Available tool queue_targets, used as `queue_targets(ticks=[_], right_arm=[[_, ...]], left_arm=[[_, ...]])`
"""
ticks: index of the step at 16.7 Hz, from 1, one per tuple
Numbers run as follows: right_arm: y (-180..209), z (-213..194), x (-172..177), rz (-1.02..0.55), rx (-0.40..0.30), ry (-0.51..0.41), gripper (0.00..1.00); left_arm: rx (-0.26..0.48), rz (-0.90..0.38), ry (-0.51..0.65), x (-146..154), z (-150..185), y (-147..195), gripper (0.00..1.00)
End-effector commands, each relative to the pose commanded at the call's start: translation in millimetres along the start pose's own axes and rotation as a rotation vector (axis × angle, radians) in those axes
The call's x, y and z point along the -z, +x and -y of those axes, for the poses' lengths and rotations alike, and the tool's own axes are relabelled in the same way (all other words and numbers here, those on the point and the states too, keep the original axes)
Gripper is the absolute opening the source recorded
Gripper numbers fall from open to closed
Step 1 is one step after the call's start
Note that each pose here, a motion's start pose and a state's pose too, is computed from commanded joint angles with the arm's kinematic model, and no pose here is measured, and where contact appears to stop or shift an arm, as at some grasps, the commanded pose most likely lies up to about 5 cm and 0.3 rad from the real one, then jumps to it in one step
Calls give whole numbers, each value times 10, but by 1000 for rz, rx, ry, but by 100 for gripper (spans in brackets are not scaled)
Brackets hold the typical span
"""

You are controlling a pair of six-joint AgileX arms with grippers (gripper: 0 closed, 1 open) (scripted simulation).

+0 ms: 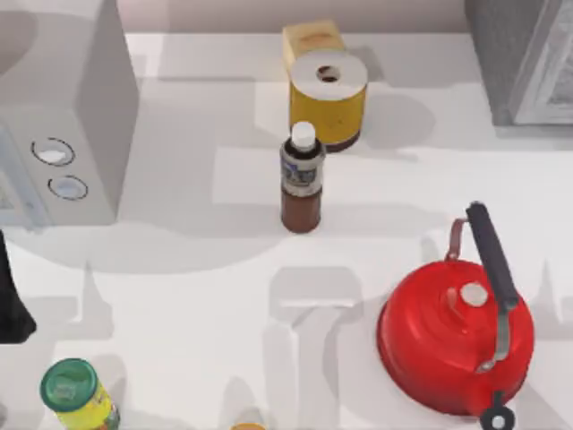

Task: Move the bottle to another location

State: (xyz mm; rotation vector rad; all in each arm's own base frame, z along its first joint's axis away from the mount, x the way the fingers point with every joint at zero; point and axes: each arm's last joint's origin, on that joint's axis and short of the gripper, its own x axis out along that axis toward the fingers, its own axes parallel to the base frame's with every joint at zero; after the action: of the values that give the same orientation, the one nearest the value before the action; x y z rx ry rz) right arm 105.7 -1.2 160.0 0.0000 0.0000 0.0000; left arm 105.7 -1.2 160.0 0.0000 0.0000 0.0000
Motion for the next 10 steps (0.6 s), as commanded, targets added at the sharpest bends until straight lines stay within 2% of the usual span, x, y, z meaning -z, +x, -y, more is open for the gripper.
queue_targets(ticks=[5,10], right_arm=[[19,-25,-75,-34,-25,-10,100],[222,-170,-473,-165,-146,-63,100]], left_arm=[[0,0,0,0,0,0,100],[0,0,0,0,0,0,100]])
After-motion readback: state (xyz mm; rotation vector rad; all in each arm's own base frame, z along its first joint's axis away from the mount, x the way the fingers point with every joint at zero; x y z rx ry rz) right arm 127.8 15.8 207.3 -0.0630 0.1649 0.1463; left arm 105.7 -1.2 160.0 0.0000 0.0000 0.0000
